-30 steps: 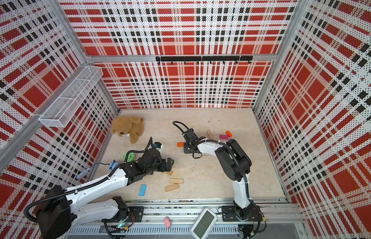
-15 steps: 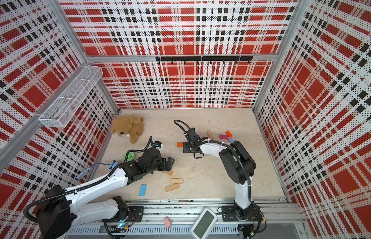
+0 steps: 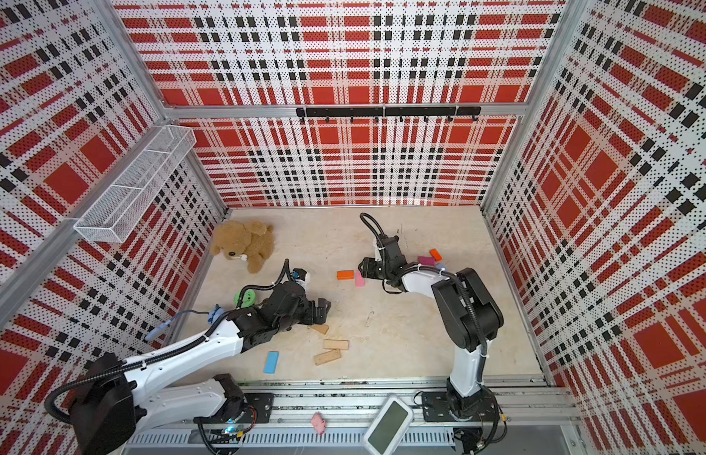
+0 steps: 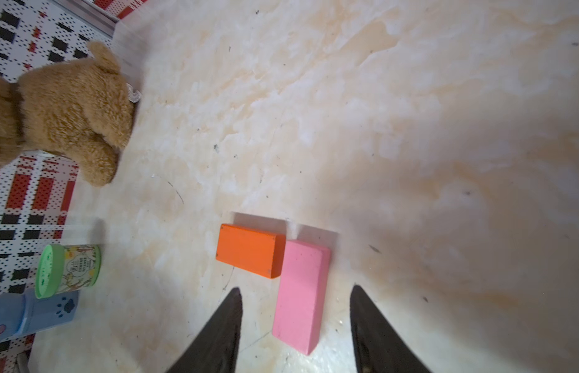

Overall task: Assemble the letter p with building blocks
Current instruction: Place the building block at the center of the board, then assemble the building block at the center of the board.

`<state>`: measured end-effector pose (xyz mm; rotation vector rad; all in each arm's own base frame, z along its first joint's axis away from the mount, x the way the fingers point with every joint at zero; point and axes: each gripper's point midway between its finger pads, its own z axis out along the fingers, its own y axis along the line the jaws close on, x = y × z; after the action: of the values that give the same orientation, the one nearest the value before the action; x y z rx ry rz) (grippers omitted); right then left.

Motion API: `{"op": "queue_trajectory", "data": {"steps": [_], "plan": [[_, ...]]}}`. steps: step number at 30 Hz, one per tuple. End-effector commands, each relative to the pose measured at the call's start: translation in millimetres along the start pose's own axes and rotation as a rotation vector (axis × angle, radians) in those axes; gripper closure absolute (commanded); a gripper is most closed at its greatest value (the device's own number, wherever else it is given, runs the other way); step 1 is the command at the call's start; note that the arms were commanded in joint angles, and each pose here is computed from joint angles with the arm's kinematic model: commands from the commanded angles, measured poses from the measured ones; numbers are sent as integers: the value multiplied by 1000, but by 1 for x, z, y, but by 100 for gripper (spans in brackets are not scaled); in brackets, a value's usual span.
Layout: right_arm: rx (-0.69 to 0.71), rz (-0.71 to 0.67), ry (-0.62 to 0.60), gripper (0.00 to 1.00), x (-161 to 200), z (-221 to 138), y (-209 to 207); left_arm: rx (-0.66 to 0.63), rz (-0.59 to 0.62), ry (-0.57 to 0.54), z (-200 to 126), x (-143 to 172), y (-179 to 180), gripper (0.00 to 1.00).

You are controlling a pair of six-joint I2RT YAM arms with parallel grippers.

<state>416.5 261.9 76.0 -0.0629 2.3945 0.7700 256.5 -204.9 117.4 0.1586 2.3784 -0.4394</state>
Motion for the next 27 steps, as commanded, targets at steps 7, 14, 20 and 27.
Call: {"op": "queue_trajectory", "data": {"steps": [7,14,20,27], "plan": [[-60,38,-2,50,-7,16,2,17,8,-20,-4,-10,-6,1],[-53,73,51,58,3,29,-9,13,12,-28,-5,-11,-5,1],[-48,97,92,65,15,37,-14,11,13,-29,-5,-11,-5,1],[-58,107,95,68,20,29,-13,11,12,-24,-4,-10,-5,1]]}}
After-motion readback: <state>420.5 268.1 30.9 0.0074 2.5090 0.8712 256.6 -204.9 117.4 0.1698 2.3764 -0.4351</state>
